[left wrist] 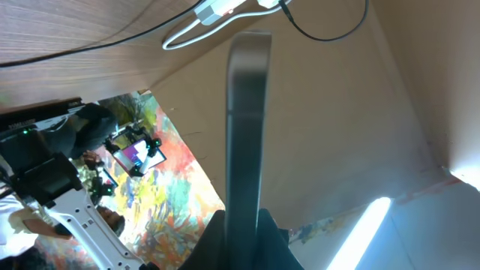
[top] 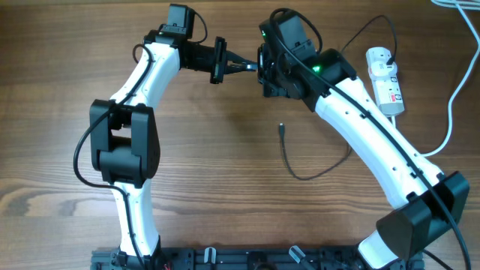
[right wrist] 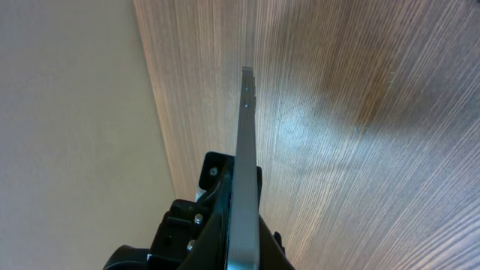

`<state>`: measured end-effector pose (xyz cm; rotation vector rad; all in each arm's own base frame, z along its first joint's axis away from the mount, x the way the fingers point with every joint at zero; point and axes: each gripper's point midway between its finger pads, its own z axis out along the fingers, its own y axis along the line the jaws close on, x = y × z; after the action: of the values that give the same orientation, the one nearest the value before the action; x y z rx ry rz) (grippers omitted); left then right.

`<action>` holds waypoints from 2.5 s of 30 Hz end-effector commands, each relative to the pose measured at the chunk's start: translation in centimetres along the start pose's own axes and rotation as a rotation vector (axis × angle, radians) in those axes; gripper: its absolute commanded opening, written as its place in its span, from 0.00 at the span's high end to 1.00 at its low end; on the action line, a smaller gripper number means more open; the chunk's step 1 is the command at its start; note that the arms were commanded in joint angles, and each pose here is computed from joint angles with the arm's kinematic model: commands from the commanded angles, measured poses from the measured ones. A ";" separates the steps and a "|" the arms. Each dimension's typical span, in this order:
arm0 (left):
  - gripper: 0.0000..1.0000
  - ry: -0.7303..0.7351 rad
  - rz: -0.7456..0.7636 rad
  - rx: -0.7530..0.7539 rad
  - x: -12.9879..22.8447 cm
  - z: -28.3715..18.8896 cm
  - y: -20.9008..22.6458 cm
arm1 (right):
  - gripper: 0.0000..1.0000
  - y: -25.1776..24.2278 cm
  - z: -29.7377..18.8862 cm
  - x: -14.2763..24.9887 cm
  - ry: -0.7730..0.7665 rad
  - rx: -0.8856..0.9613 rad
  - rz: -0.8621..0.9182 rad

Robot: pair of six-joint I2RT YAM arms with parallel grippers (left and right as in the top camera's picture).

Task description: Plug charger to phone and switch on socket

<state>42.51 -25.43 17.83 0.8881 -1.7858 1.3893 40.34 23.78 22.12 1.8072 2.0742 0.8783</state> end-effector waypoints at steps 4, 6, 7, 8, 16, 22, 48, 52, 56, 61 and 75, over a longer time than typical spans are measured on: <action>0.96 0.026 0.030 0.004 2.0 0.0 -0.7 | 0.77 -0.3 -1.7 4.0 0.126 -0.016 -0.190; 0.96 0.007 0.050 0.003 1.7 0.0 -0.7 | 0.63 0.4 -1.7 3.9 0.113 -0.054 -0.316; 0.96 -0.022 0.077 0.000 1.2 0.0 -0.6 | 0.55 0.8 -1.9 3.4 0.086 -0.072 -0.399; 0.96 -0.056 0.107 -0.002 0.6 -0.2 -0.6 | 0.50 1.4 -2.5 2.6 0.051 -0.095 -0.480; 0.96 -0.054 0.290 0.020 0.4 -1.5 -1.0 | 0.01 3.8 -12.0 -9.9 -0.248 -0.102 -0.932; 0.96 0.182 0.284 0.078 4.6 -1.9 -1.4 | 0.01 -4.3 -7.6 -17.6 -0.173 0.396 -1.127; 0.96 -0.215 0.589 0.225 -2.4 -14.0 -4.4 | 0.64 -20.0 11.1 -9.6 0.413 0.591 -1.511; 0.96 -0.232 0.586 0.221 -2.7 -14.0 -4.4 | 0.67 -21.7 11.3 -9.2 0.427 0.615 -1.528; 0.96 -0.251 0.585 0.215 -3.0 -14.1 -4.4 | 0.74 -22.1 12.0 -9.7 0.327 0.642 -1.524; 0.96 -0.255 0.625 0.210 -3.0 -14.1 -4.4 | 0.86 -22.1 12.2 -9.6 0.317 0.632 -1.520; 0.96 -0.256 0.628 0.210 -3.0 -14.1 -4.4 | 0.76 -25.1 11.1 -9.6 0.390 0.705 -1.405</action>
<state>49.66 -12.09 17.88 0.7298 -2.2347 1.8964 31.25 17.44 -0.57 -0.1519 3.0966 0.0919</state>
